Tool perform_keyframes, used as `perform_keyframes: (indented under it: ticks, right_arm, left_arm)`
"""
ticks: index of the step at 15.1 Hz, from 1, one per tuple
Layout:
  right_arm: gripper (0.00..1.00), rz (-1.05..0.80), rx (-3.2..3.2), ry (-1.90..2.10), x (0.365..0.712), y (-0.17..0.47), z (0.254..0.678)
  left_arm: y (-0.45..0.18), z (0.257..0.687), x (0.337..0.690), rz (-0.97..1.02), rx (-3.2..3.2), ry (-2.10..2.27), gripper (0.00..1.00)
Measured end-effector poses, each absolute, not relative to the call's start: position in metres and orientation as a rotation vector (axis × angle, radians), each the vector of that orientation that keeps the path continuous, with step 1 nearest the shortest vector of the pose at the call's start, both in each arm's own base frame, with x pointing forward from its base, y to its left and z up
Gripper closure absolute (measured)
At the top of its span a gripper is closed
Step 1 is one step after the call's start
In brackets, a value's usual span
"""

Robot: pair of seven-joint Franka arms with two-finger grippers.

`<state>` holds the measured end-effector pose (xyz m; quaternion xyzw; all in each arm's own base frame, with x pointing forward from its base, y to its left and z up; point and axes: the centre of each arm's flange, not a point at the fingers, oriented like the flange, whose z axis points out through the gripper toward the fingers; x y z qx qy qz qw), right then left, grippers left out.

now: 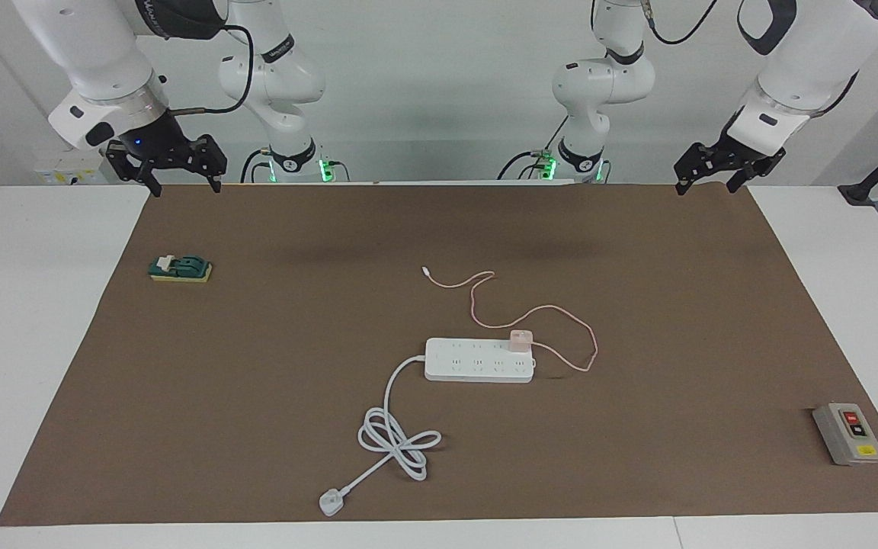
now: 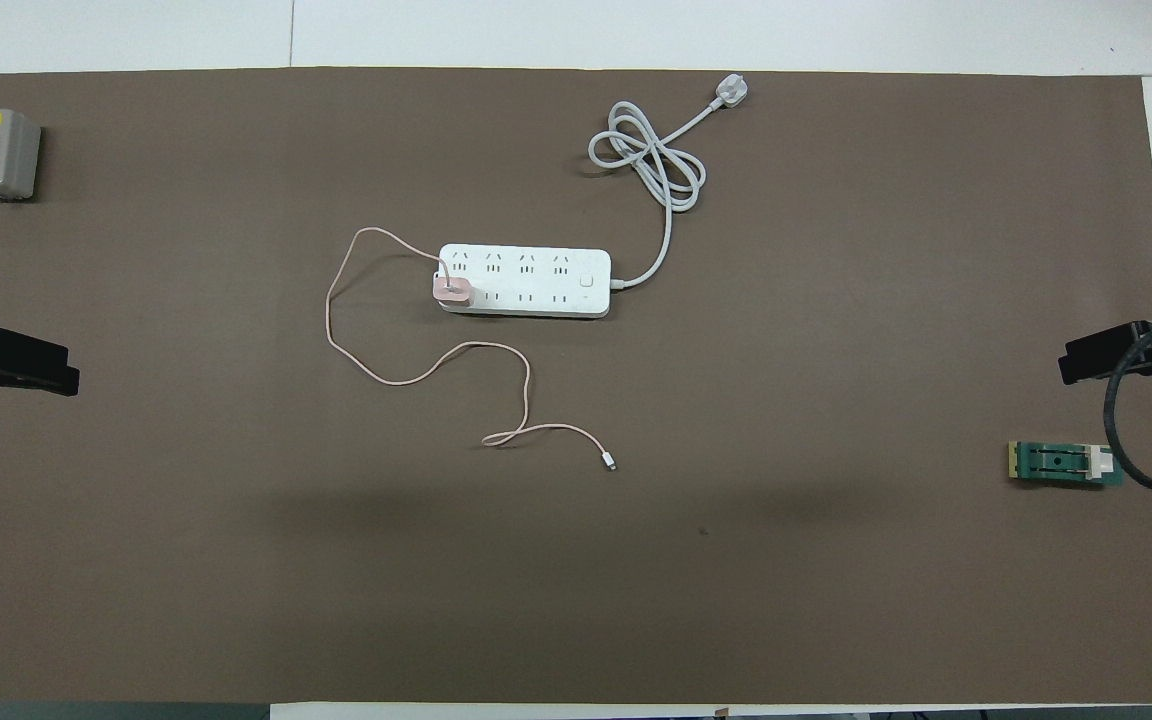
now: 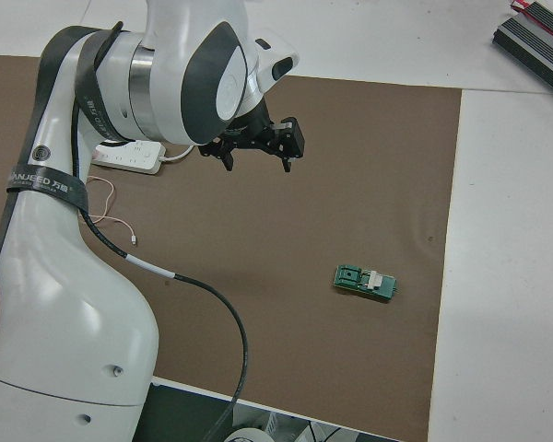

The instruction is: Unplug charger and place it aside

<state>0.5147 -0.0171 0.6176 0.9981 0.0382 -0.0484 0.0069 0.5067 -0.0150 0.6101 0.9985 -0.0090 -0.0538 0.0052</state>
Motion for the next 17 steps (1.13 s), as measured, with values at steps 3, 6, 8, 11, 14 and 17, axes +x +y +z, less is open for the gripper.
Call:
perform_keyframes:
  ticks: [3,6,8,11,14,17]
  right_arm:
    - [0.00,-0.151,3.122,0.120,0.515,-0.017,0.618]
    - [0.00,-0.151,3.122,0.120,0.515,-0.017,0.618]
    - [0.00,-0.151,3.122,0.118,0.515,-0.018,0.618]
    - [0.00,-0.151,3.123,0.097,0.514,-0.025,0.618]
    - [0.00,-0.157,3.127,0.056,0.514,-0.029,0.616]
    - [0.00,-0.183,3.166,-0.188,0.514,-0.021,0.609]
  left_arm:
    - [-0.015,0.610,0.507,-0.168,3.126,-0.028,0.00]
    - [-0.015,0.610,0.507,-0.168,3.126,-0.028,0.00]
    - [-0.015,0.610,0.507,-0.168,3.126,-0.028,0.00]
    - [-0.015,0.610,0.507,-0.168,3.126,-0.028,0.00]
    - [-0.015,0.610,0.507,-0.168,3.126,-0.028,0.00]
    - [-0.015,0.610,0.507,-0.168,3.126,-0.028,0.00]
